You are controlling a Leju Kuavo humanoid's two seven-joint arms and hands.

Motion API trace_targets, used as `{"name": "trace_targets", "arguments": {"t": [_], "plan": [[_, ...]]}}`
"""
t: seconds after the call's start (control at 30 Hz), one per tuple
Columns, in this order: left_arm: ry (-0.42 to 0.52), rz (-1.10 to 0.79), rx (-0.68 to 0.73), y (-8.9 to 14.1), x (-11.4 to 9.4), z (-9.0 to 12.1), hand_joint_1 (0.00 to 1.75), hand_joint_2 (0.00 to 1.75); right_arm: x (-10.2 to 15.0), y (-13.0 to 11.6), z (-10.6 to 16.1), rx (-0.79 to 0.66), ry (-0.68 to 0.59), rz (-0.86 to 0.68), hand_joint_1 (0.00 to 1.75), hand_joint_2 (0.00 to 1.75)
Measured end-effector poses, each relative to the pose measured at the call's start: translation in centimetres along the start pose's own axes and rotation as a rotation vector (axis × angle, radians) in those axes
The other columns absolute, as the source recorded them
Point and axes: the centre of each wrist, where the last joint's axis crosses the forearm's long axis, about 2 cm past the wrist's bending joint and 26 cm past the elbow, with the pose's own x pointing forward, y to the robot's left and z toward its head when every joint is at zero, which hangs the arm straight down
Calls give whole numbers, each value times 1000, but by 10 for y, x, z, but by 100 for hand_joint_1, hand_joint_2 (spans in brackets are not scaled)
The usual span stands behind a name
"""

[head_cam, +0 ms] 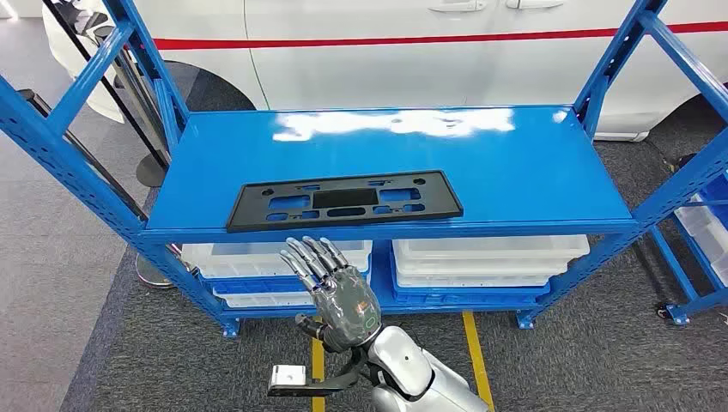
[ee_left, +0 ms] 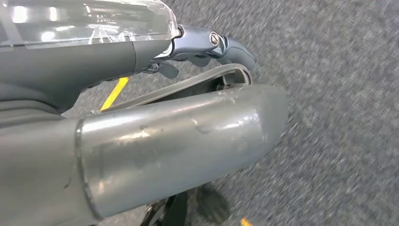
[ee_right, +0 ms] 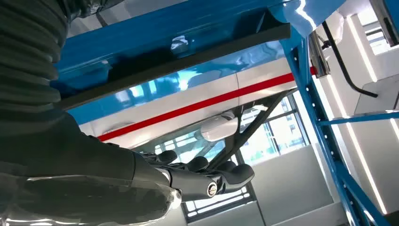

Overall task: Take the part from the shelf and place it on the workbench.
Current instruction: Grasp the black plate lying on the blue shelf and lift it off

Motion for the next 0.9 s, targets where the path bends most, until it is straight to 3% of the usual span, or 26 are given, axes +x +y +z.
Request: {"name": "trace_targets", "arguments": {"t": [0.27, 0.43, 0.9], "plan": [[-4, -19, -5, 0, 0, 0, 0, 0, -5, 13, 8, 66, 45, 79, 0, 175], [-13, -19, -37, -6, 6, 1, 0, 0, -22, 24, 15, 103, 116, 149, 0, 175], [-4, -9, -89, -10, 4, 3, 0, 0, -49, 22, 27, 76, 311, 164, 0, 175]]}}
